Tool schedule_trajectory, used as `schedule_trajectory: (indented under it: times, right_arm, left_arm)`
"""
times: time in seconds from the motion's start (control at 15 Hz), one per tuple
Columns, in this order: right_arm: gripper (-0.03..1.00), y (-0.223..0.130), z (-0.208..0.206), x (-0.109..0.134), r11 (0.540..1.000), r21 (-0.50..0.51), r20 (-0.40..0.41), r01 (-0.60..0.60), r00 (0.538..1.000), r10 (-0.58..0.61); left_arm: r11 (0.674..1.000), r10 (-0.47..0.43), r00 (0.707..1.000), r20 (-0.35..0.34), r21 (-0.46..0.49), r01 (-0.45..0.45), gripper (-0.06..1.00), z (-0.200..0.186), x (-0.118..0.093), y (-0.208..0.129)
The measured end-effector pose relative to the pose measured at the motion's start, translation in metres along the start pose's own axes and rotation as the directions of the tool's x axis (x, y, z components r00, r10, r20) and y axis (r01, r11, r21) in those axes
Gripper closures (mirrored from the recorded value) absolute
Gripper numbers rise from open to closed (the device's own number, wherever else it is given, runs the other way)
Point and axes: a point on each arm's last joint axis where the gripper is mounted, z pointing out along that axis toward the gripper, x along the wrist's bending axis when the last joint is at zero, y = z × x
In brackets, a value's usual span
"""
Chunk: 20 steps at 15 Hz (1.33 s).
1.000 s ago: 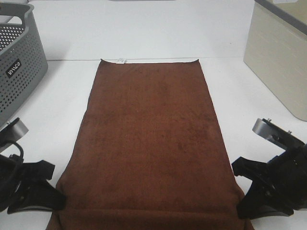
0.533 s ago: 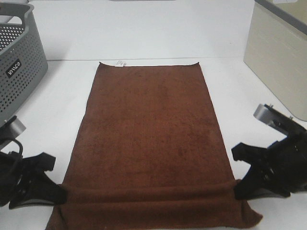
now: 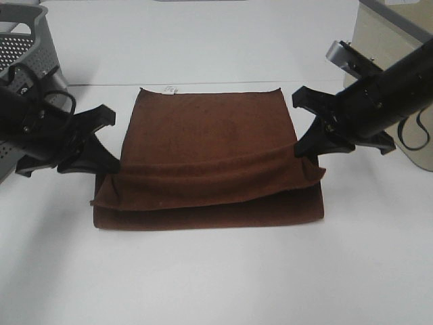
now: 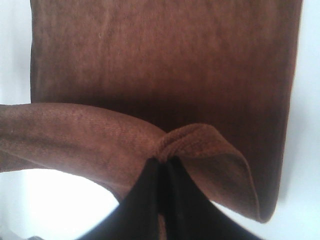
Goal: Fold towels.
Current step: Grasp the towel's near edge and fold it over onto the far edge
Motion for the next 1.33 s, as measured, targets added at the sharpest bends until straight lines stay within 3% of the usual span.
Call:
schedule_trajectory:
  times: [0.4,0.67,0.8,1.07,1.2,1.33]
  right_arm:
    - [0.97,0.100,0.028,-0.006,0.994,-0.087,0.098,0.066,0.994,-0.057]
    - [0.97,0.157,0.044,-0.008,0.972,-0.180,0.139,0.154,0.982,-0.130]
    - [0.97,0.180,0.061,-0.014,0.957,-0.225,0.151,0.182,0.977,-0.151]
    - [0.97,0.193,0.079,-0.024,0.948,-0.252,0.167,0.196,0.973,-0.156]
    - [0.94,0.194,0.087,-0.030,0.945,-0.256,0.183,0.201,0.970,-0.157]
    - [0.75,0.195,0.087,-0.031,0.942,-0.266,0.191,0.206,0.969,-0.158]
  left_arm:
    - [0.984,0.070,0.998,0.005,-0.164,-0.068,0.94,0.039,-0.015,0.095]
    - [0.945,0.106,0.994,-0.002,-0.311,-0.102,0.94,0.063,-0.018,0.149]
    - [0.911,0.121,0.993,-0.012,-0.396,-0.116,0.93,0.077,-0.017,0.175]
    - [0.880,0.119,0.992,-0.033,-0.460,-0.121,0.90,0.095,-0.009,0.193]
    - [0.882,0.117,0.993,-0.036,-0.456,-0.120,0.81,0.106,-0.003,0.195]
    - [0.884,0.115,0.993,-0.038,-0.451,-0.120,0.57,0.110,0.000,0.195]
